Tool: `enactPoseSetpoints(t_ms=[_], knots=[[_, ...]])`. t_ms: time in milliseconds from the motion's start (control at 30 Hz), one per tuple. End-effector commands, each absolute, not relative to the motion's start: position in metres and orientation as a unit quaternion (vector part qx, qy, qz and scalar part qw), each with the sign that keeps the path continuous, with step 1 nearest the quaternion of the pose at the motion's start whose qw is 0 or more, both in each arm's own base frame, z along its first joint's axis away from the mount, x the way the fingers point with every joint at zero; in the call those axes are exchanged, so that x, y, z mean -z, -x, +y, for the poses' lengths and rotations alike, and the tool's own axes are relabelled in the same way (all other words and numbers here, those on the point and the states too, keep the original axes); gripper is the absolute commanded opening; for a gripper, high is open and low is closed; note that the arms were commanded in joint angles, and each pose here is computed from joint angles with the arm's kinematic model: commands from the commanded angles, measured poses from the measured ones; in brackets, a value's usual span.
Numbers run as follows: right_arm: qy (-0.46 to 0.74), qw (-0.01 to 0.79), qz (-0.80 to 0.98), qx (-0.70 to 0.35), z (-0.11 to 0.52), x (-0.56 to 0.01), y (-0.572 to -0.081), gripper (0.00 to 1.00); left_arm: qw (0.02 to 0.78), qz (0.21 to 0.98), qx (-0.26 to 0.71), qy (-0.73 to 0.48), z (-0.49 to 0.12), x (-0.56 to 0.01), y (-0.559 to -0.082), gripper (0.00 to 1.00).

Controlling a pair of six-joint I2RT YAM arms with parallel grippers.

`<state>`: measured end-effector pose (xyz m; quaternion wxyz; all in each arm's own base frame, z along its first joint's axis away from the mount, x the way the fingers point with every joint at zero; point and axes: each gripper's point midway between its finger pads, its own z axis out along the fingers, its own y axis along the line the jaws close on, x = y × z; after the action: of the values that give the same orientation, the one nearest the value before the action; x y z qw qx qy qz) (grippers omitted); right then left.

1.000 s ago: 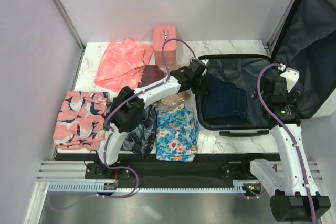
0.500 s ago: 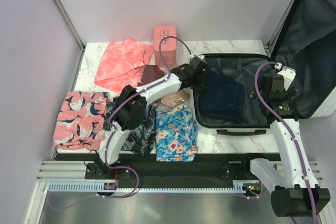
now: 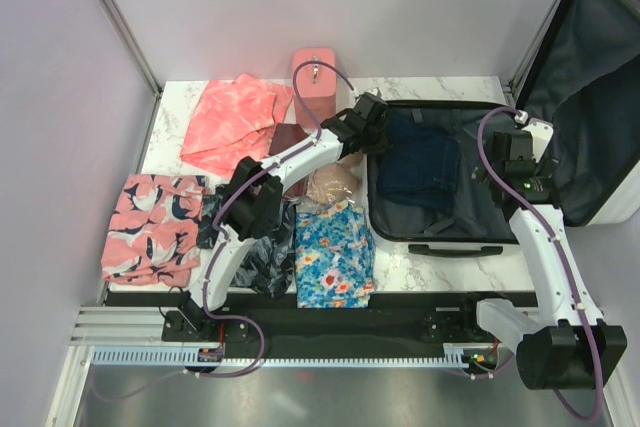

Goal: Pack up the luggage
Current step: Place the clothes in the luggage.

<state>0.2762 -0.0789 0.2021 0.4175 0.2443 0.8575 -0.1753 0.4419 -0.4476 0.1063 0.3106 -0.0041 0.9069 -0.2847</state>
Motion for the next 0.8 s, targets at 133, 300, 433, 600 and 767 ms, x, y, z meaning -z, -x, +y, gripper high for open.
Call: enactPoseSetpoints(t_ms=[133,300,433,600,767], knots=[[-0.251,0.449,0.842,0.163,-0.078,-0.223,-0.3,0.98,0.38,0.879,0.28,0.069,-0.435,-0.119,-0.498,0.02],[-0.25,0.448,0.843,0.163,-0.078,-0.222,-0.306,0.98,0.382,0.883,0.26,0.08,-0.425,-0.112,-0.499,0.02],[-0.249,0.449,0.844,0.159,-0.076,-0.221,-0.312,0.98,0.365,0.894,0.243,0.094,-0.414,-0.097,-0.493,0.02],[-0.243,0.451,0.845,0.151,-0.073,-0.222,-0.314,0.98,0.368,0.895,0.244,0.07,-0.416,-0.105,-0.488,0.59],[-0.239,0.462,0.841,0.148,-0.073,-0.227,-0.308,0.98,0.394,0.887,0.234,0.053,-0.409,-0.13,-0.488,0.98]])
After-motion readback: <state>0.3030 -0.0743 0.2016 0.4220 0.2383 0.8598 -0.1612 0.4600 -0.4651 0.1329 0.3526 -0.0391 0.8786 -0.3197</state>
